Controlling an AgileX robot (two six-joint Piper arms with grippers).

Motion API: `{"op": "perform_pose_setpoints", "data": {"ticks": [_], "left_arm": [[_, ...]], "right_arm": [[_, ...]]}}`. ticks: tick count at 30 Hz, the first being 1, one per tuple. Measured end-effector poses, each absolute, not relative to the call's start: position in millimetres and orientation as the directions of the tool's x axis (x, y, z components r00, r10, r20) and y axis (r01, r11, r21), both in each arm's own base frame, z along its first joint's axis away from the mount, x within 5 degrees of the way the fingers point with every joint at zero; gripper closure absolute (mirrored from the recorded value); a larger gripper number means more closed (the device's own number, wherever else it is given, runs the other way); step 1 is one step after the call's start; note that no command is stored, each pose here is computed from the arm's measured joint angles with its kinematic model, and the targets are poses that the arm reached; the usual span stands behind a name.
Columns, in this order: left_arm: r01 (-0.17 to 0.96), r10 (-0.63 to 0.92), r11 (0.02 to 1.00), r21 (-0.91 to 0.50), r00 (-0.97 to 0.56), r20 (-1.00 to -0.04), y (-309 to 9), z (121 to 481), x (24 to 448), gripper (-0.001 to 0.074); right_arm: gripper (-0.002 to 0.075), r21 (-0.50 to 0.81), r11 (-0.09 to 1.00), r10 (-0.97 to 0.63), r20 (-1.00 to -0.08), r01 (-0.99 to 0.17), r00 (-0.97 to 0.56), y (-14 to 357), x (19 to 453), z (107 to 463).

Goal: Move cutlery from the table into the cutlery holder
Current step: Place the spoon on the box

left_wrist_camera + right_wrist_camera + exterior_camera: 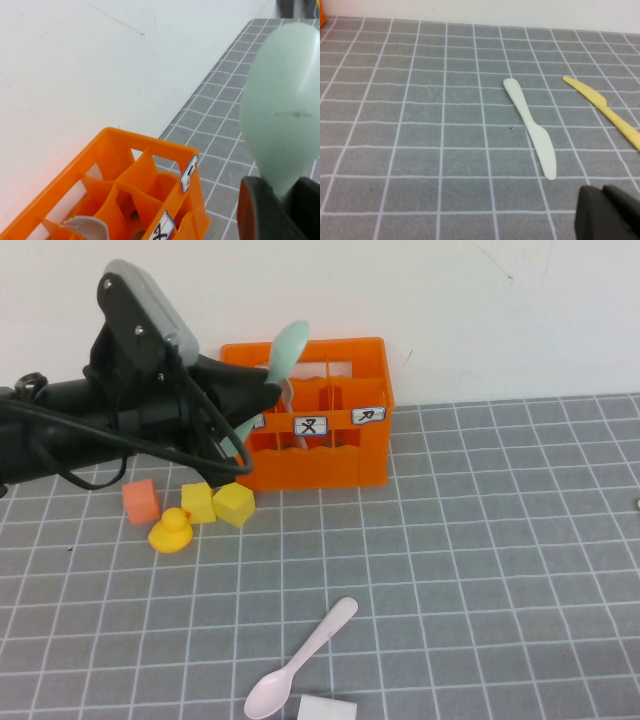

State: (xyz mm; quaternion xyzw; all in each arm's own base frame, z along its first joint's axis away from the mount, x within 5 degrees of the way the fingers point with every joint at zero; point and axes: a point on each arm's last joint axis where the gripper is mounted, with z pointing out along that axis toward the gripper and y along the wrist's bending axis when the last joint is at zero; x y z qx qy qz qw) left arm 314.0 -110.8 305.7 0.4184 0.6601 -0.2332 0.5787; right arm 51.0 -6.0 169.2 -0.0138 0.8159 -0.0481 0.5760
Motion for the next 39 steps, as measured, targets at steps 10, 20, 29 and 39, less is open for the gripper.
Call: {"op": "perform_pose_setpoints", "data": {"ticks": [10, 20, 29, 39], "left_arm": [[0.826, 0.257, 0.547, 0.133, -0.016, -0.966, -119.6, 309.2, 309.3, 0.0645], [0.819, 0.195, 0.573, 0.024, -0.107, -0.975, -119.6, 309.2, 309.3, 0.0645], [0.805, 0.141, 0.59, -0.067, -0.184, -0.973, -119.5, 309.1, 309.4, 0.0645], [0.837, 0.133, 0.543, -0.069, -0.167, -0.977, -122.6, 311.0, 305.5, 0.0645]], "right_arm": [[0.0729, -0.094, 0.995, -0.078, -0.939, 0.033, -0.336, -6.0, 51.0, 169.2], [0.0729, -0.094, 0.995, -0.078, -0.939, 0.033, -0.336, -6.0, 51.0, 169.2], [0.0729, -0.094, 0.995, -0.078, -0.939, 0.033, -0.336, -6.0, 51.0, 169.2], [0.0729, -0.094, 0.995, -0.078, -0.939, 0.033, -0.336, -6.0, 51.0, 169.2]]}}
